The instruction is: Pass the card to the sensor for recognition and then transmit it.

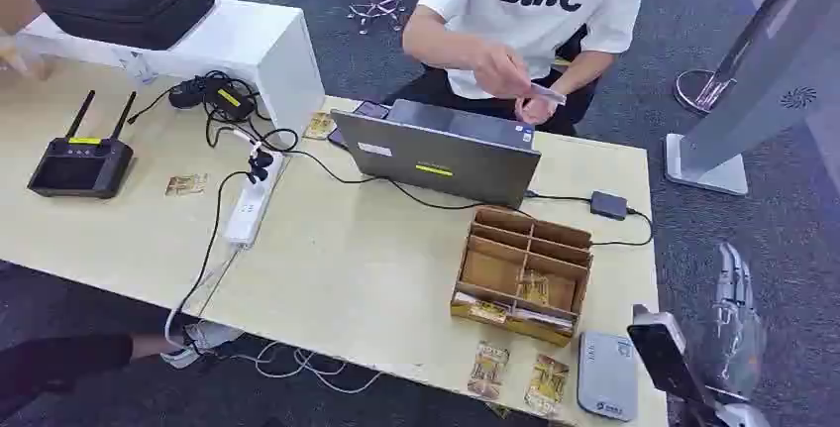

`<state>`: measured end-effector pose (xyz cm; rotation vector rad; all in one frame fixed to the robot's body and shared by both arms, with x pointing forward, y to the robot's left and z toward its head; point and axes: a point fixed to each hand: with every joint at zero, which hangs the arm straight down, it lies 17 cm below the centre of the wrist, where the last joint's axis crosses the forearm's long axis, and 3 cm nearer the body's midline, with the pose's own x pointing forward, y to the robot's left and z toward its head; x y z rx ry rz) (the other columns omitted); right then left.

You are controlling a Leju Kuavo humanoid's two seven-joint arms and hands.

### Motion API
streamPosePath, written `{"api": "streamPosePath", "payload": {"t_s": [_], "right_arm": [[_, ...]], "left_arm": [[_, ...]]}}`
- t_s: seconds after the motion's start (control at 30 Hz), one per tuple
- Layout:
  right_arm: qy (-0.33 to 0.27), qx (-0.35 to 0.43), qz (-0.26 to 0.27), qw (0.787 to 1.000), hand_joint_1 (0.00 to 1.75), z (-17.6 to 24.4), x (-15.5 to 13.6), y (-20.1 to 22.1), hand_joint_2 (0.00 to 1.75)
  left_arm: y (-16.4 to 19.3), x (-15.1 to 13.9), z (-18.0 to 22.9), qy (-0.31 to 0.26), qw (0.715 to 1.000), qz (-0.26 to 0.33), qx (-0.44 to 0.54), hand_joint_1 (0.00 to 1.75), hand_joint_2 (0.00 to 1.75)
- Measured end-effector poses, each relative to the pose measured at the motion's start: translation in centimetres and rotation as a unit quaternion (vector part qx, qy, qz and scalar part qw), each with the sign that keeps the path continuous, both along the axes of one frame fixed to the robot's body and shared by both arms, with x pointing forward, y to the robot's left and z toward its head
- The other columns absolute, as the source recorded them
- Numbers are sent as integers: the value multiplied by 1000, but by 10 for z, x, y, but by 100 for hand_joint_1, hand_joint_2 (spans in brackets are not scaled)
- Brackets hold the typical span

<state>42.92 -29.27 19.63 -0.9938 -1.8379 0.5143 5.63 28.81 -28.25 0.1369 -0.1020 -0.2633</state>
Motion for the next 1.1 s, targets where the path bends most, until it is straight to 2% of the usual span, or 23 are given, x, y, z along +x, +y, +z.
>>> {"api": "streamPosePath", "payload": {"t_s": [0.3, 0.57, 0.6, 0.63, 0.67, 0.9, 0.97, 1.1], "right_arm": [[-72, -101, 50, 991, 0, 69, 24, 84, 175], [-118, -178, 50, 976, 0, 115, 44, 132, 175], [-126, -188, 48, 973, 70, 123, 47, 138, 175], [-133, -196, 46, 971, 155, 130, 49, 145, 175], [-137, -203, 45, 969, 161, 135, 52, 151, 175], [-143, -230, 40, 962, 161, 149, 62, 177, 175], [-142, -229, 43, 962, 173, 149, 63, 181, 175], [-140, -230, 48, 962, 175, 148, 64, 186, 175]], "left_arm": [[0, 4, 0, 0, 1000, -23, 4, 0, 175], [1, 8, 1, -1, 999, -50, 10, 0, 175], [1, 10, 1, -3, 999, -52, 10, 0, 175], [1, 12, 1, -5, 998, -56, 10, 0, 175], [1, 12, 1, -6, 998, -60, 11, 0, 175], [-2, 15, 2, -4, 997, -79, 9, 0, 175], [-3, 15, 2, -4, 997, -78, 8, 0, 175], [-3, 14, 2, -4, 997, -75, 6, 0, 175]]}}
